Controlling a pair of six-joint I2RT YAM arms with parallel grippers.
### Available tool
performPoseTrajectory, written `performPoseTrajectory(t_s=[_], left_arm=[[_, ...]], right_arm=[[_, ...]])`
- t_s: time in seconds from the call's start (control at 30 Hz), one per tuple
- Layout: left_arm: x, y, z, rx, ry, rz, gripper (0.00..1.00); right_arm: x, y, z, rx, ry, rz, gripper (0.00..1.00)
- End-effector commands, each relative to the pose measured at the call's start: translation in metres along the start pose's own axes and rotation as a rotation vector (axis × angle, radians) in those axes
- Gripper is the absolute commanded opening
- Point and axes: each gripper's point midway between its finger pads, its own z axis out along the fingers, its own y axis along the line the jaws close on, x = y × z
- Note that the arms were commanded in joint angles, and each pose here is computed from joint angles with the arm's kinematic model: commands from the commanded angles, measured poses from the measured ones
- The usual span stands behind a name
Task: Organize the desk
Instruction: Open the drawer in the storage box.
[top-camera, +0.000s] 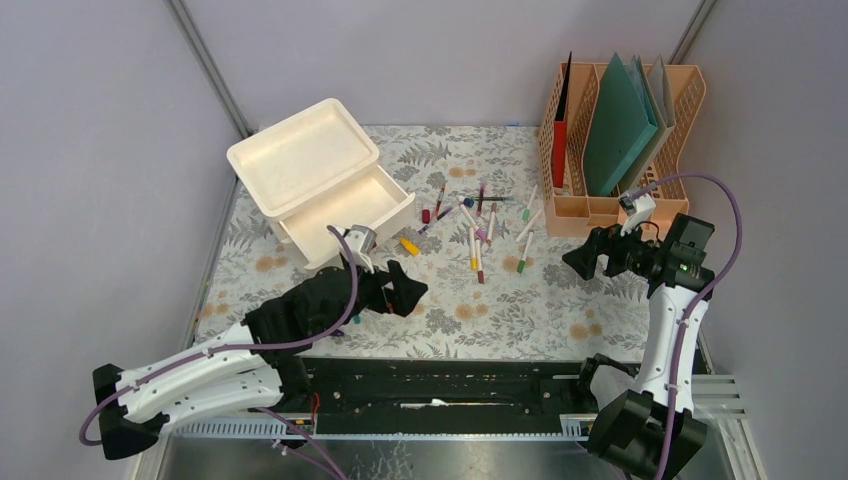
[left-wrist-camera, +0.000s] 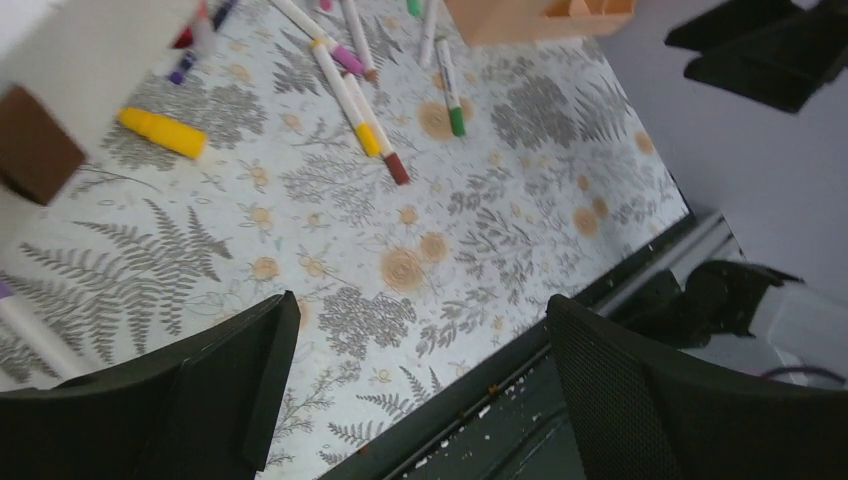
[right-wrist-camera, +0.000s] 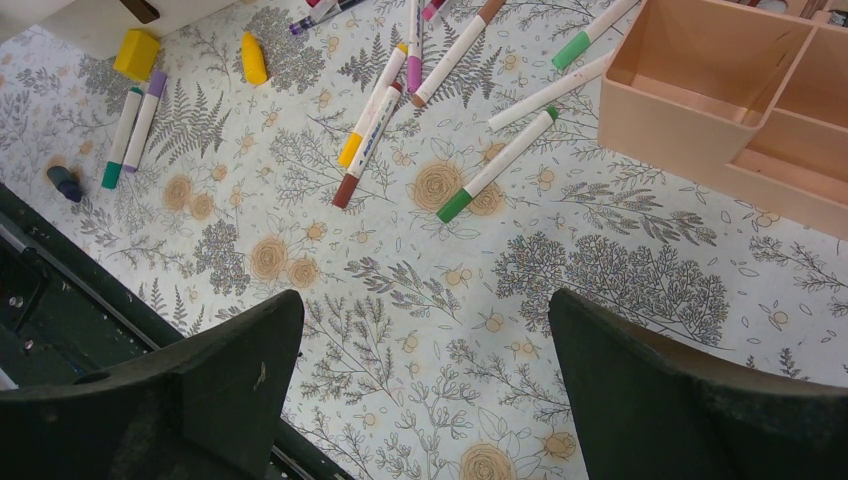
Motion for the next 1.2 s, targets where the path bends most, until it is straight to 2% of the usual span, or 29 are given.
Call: performPoseTrajectory(t_s=[0.0,0.23,0.7,0.87,1.03,1.13,1.17], left_arm=[[0.017,-0.034,0.003,0.193,0.071,0.032,0.99],[0.058,-0.03,0.015,0.205,0.199,0.029,0.99],[0.122,0.013,0.042,-0.064,0.361,0.188,0.99],[0.113,0.048,0.034,-0.249,0.349,0.25,0.99],[0.114,0.09,0.022,-0.447,0.305,0.239,0.98],[0.116,0.11,0.015,-0.541,0.273,0.212,0.96],[0.115,0.114,0.013,-0.569,0.258,0.2,0.92]], right_arm=[[-0.002,0.001,0.001,-0.002,-0.005,-0.015,1.0],[-0.002,0.002,0.001,-0.003,-0.006,-0.017,1.0],[-0.002,0.002,0.001,-0.007,-0.007,-0.019,1.0],[-0.002,0.003,0.0,-0.008,-0.01,-0.023,1.0],[-0.002,0.003,0.0,-0.009,-0.011,-0.024,1.0],[-0.002,0.003,0.0,-0.01,-0.011,-0.023,1.0],[-0.002,0.004,0.001,-0.012,-0.011,-0.024,1.0]])
